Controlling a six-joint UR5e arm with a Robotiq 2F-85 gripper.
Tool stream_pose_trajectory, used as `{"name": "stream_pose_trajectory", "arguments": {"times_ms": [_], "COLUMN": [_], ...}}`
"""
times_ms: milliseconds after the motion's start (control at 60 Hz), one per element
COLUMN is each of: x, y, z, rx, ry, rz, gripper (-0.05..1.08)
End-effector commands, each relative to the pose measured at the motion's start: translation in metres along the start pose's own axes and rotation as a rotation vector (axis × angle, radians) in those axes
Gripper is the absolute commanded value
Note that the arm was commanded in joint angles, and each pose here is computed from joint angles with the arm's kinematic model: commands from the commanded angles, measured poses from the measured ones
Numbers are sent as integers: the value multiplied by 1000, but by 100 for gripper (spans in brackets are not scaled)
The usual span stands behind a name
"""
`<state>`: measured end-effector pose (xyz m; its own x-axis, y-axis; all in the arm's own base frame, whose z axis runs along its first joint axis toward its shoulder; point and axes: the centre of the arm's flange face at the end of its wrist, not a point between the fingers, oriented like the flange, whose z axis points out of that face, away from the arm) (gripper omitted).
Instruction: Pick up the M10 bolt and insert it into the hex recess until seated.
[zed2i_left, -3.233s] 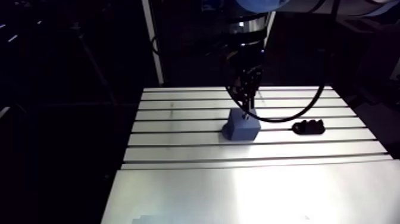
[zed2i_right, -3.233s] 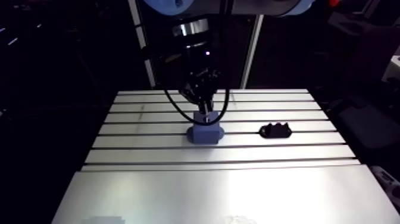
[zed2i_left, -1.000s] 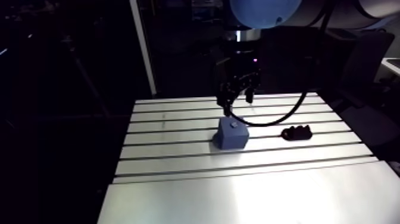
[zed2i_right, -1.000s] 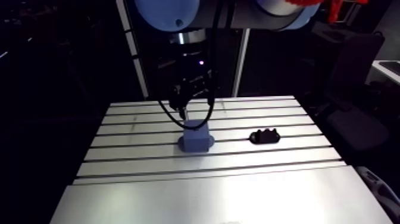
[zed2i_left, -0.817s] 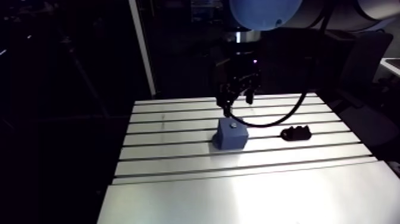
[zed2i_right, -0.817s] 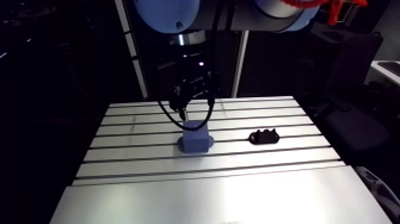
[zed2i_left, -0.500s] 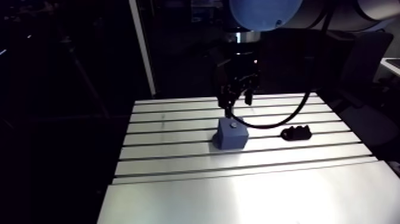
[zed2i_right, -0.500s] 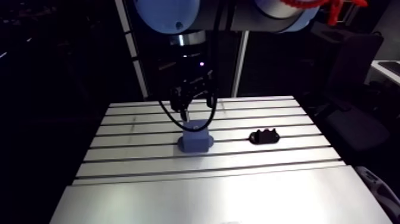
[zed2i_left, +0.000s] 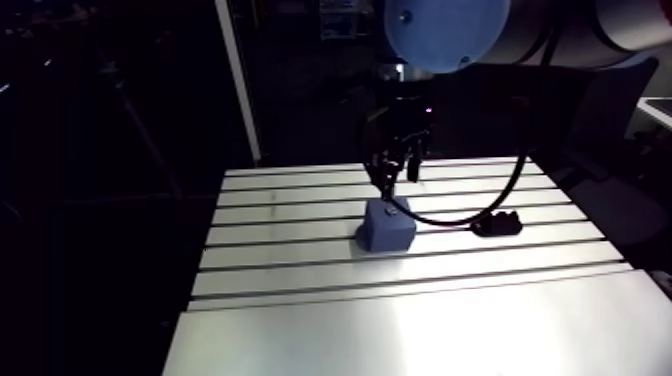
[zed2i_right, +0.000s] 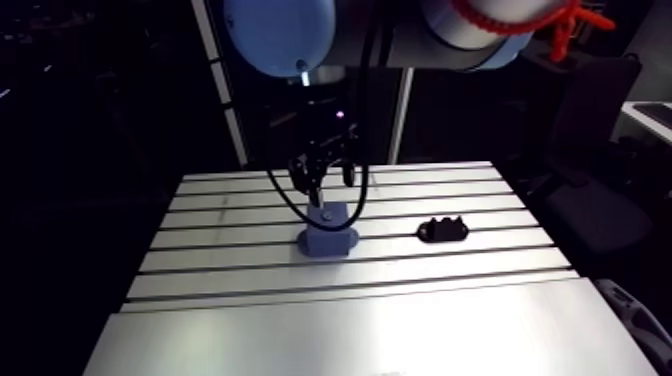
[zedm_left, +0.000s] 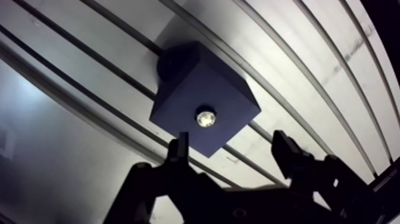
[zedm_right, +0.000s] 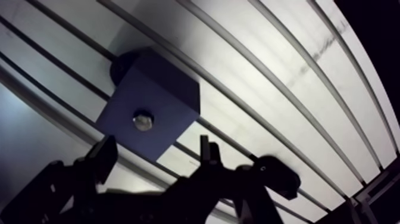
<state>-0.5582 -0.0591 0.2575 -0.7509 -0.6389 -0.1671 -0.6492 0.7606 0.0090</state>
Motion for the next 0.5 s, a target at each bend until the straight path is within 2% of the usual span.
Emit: {"name": "stream_pose_trajectory", "arguments": {"times_ms": [17, 233, 317, 500], "x": [0, -1, 0, -2], "y": [0, -3, -4, -4], "z": [1, 0, -1, -1], "rx": [-21, -18, -8, -7], "ry": [26, 33, 45, 47], "rz": [3, 1, 0, -23], "gripper": [23, 23, 23, 26]}}
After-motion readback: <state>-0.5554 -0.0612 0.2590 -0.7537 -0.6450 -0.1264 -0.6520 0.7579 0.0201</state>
